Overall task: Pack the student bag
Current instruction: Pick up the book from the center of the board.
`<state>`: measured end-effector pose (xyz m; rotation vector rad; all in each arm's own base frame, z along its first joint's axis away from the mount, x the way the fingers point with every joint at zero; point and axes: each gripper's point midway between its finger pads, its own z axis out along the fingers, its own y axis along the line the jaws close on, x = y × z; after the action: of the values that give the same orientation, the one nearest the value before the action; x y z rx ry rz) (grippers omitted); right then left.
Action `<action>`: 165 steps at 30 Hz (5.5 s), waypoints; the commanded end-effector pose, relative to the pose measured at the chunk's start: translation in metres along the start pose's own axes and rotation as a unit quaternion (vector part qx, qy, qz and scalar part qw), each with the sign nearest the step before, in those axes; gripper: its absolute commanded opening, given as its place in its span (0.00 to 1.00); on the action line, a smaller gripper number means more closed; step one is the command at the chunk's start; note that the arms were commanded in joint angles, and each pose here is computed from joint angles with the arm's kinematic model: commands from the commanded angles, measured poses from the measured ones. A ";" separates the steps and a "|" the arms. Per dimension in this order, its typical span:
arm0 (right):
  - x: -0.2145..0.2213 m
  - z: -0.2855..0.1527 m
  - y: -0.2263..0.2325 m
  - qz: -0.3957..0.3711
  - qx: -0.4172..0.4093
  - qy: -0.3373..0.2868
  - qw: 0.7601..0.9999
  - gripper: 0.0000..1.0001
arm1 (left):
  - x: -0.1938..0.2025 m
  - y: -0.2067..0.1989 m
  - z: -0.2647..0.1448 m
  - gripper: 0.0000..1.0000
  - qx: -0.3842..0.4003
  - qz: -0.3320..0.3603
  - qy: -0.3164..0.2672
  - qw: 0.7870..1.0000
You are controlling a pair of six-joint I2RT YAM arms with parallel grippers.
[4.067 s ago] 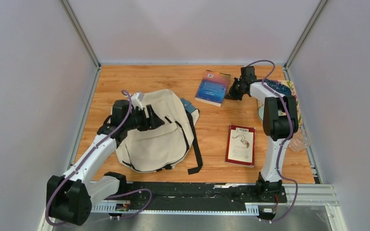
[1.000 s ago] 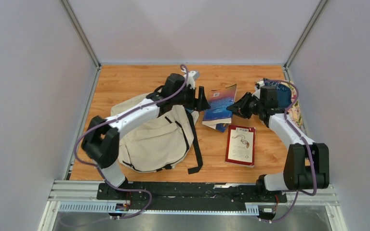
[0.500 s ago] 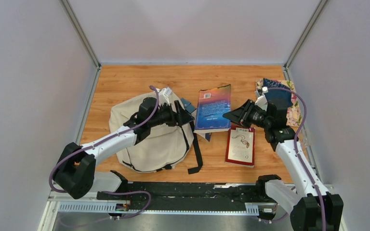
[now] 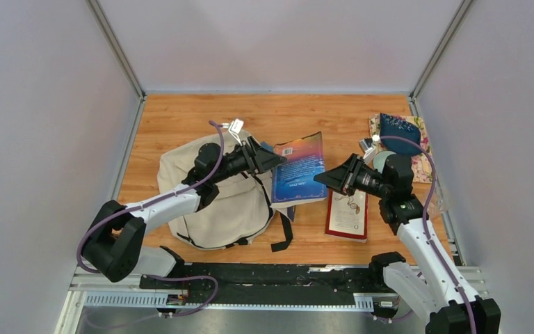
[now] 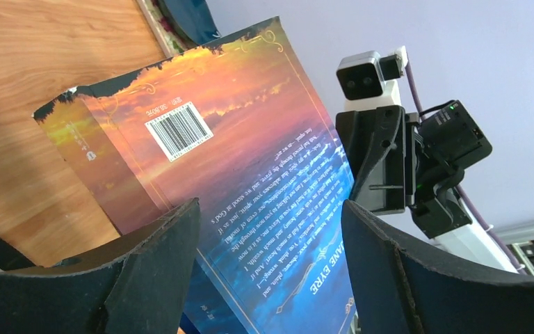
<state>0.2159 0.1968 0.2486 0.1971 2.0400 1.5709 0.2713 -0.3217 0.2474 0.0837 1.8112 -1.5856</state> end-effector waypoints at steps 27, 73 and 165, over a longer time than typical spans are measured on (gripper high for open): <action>0.015 -0.047 0.129 -0.149 -0.195 -0.026 0.969 0.00 | 0.006 -0.021 -0.023 0.83 0.033 -0.015 -0.012 0.999; 0.062 0.006 -0.017 0.005 0.034 -0.028 0.999 0.79 | -0.033 -0.027 -0.068 0.00 -0.024 0.059 -0.147 0.987; 0.011 -0.061 -0.001 -0.058 0.068 -0.272 0.958 0.00 | 0.127 0.104 -0.176 0.68 -0.307 0.269 0.249 0.878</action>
<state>0.1764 0.1455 0.1650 0.4719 1.9358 0.9176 0.1474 -0.2033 0.0951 0.5566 2.3361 -0.7287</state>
